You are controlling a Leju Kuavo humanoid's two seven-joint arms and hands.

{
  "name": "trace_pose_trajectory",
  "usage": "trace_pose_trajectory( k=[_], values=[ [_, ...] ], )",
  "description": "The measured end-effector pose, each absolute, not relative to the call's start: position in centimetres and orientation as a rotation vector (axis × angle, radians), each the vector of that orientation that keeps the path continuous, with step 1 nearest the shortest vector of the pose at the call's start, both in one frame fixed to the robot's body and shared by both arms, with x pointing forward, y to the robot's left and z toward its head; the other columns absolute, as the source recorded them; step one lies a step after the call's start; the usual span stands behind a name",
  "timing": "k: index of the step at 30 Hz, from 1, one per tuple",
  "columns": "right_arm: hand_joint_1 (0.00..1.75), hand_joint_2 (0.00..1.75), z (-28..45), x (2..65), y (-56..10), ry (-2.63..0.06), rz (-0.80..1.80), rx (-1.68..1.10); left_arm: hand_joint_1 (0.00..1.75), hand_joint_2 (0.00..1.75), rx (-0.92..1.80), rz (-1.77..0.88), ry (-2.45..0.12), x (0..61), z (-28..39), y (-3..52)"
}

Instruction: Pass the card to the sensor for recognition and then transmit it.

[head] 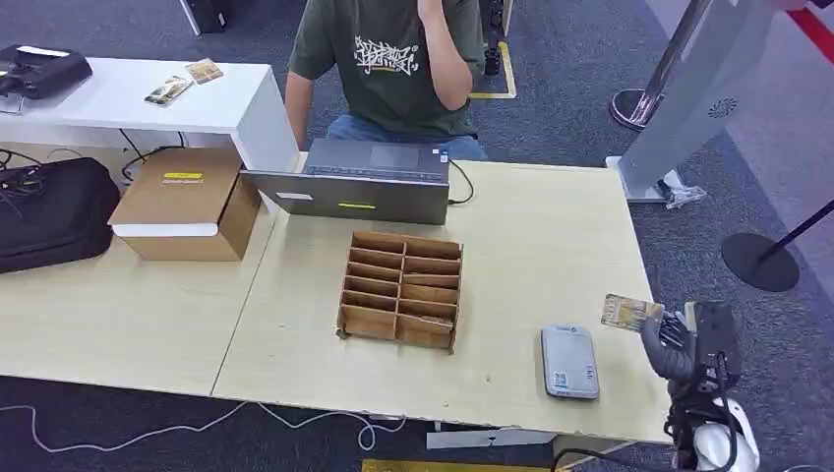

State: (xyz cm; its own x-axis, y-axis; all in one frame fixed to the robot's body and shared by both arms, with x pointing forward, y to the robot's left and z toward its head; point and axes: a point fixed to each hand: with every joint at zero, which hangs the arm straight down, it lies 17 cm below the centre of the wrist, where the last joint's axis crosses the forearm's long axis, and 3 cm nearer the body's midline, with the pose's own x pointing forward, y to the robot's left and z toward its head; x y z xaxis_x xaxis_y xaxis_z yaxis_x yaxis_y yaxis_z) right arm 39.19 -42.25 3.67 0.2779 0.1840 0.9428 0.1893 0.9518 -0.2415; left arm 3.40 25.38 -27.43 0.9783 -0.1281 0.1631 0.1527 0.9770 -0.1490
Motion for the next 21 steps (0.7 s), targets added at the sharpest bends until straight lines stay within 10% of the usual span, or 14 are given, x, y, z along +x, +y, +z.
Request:
trace_pose_trajectory(
  k=[21],
  values=[
    [1.75, 1.75, -0.5, 32.5, -39.0, -1.163, -0.051, -0.277, 0.0, 0.0, -0.154, -0.129, -0.157, 3.6, -27.5, 25.8]
  ],
)
